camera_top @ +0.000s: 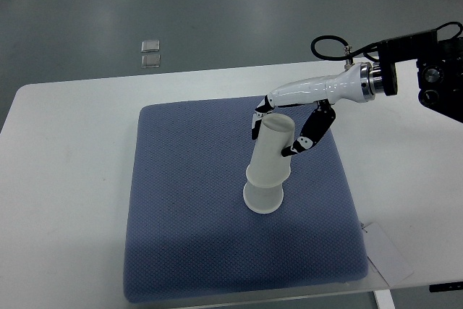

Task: Stack paper cups
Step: 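Lower the held cup onto the upside-down cup on the mat, then open the right hand fingers and release the stacked cup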

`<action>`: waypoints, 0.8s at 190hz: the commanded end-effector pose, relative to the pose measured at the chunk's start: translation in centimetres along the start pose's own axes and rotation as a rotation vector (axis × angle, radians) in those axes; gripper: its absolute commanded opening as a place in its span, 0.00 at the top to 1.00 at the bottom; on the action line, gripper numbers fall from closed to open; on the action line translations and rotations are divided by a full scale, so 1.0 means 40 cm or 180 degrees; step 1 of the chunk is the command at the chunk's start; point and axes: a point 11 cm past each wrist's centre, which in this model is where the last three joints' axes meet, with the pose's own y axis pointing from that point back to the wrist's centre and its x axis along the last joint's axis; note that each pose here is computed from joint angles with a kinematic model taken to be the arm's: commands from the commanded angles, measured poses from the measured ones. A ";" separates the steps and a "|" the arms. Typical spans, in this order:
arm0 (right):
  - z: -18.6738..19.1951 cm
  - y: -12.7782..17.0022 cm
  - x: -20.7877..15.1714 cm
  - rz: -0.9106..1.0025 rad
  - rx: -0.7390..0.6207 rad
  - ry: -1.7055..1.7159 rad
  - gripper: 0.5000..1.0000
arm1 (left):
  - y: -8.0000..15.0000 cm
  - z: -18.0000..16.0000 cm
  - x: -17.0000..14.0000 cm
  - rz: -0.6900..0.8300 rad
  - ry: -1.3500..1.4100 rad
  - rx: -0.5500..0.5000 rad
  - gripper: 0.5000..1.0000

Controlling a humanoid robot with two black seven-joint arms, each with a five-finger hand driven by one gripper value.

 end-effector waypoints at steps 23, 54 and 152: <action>-0.002 0.002 -0.001 -0.0054 0.0007 -0.0029 0.30 | 0.000 0.000 0.000 0.0001 -0.0003 0.0000 0.00; -0.005 0.008 0.012 -0.0015 0.0008 -0.0008 0.28 | 0.000 0.000 0.000 0.0001 -0.0003 0.0000 0.00; -0.013 0.041 0.059 0.0122 -0.0037 0.0086 0.24 | 0.000 0.000 0.000 0.0001 0.0002 0.0000 0.00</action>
